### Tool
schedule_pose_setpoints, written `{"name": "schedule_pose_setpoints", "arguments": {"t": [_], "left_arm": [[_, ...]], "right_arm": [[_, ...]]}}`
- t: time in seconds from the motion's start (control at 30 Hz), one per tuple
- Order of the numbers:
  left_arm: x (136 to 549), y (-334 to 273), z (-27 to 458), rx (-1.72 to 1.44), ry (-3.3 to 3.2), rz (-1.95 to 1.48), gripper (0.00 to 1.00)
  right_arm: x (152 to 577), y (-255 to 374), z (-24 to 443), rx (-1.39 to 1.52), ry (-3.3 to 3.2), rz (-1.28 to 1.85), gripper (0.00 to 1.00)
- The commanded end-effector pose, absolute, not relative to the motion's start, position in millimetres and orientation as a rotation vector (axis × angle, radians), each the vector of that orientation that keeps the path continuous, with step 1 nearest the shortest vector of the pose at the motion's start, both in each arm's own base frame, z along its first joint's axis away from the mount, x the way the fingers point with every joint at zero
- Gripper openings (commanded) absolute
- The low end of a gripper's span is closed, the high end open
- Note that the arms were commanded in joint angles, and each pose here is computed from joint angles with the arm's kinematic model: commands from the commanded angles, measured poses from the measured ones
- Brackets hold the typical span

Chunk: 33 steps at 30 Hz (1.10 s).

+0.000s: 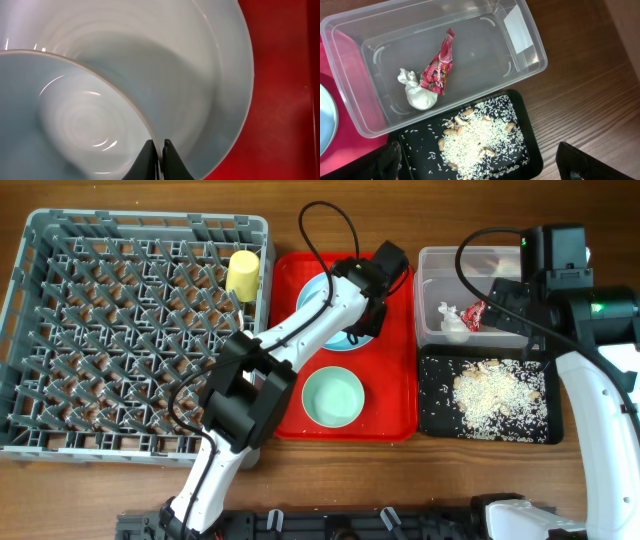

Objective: Sort waste into correct bins and load items into the dishwasher rack
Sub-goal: 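Lift the light-blue bowl and carry it over the dish rack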

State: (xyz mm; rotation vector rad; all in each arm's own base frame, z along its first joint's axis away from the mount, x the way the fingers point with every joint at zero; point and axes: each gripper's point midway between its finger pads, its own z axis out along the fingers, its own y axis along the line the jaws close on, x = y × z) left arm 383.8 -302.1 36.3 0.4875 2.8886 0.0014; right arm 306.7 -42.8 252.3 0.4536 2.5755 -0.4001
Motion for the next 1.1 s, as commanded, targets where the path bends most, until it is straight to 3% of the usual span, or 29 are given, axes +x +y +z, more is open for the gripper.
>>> {"name": "schedule_pose_setpoints", "arguments": {"t": [0.0, 0.13, 0.27, 0.33, 0.5, 0.73, 0.9, 1.07], "left_arm": [[387, -299, 39, 0.472, 2.875, 0.02, 0.04], [395, -299, 83, 0.448, 2.827, -0.021, 0.04], [401, -289, 171, 0.385, 2.715, -0.116, 0.04], [394, -272, 221, 0.353, 2.667, -0.156, 0.04], [359, -230, 289, 0.369, 2.628, -0.288, 0.04], [301, -198, 325, 0.619, 2.654, -0.928, 0.04], [306, -175, 328, 0.6, 2.545, -1.284, 0.04], [314, -146, 298, 0.527, 2.488, -1.445, 0.04]], "right_arm": [[306, -43, 257, 0.459, 2.56, -0.39, 1.0], [306, -43, 257, 0.459, 2.561, -0.39, 1.0], [306, -43, 257, 0.459, 2.56, -0.39, 1.0], [306, -43, 257, 0.459, 2.56, -0.39, 1.0], [306, -43, 257, 0.459, 2.56, -0.39, 1.0], [306, -43, 257, 0.459, 2.561, -0.39, 1.0], [306, -43, 257, 0.459, 2.56, -0.39, 1.0], [306, -43, 257, 0.459, 2.561, -0.39, 1.0]]}}
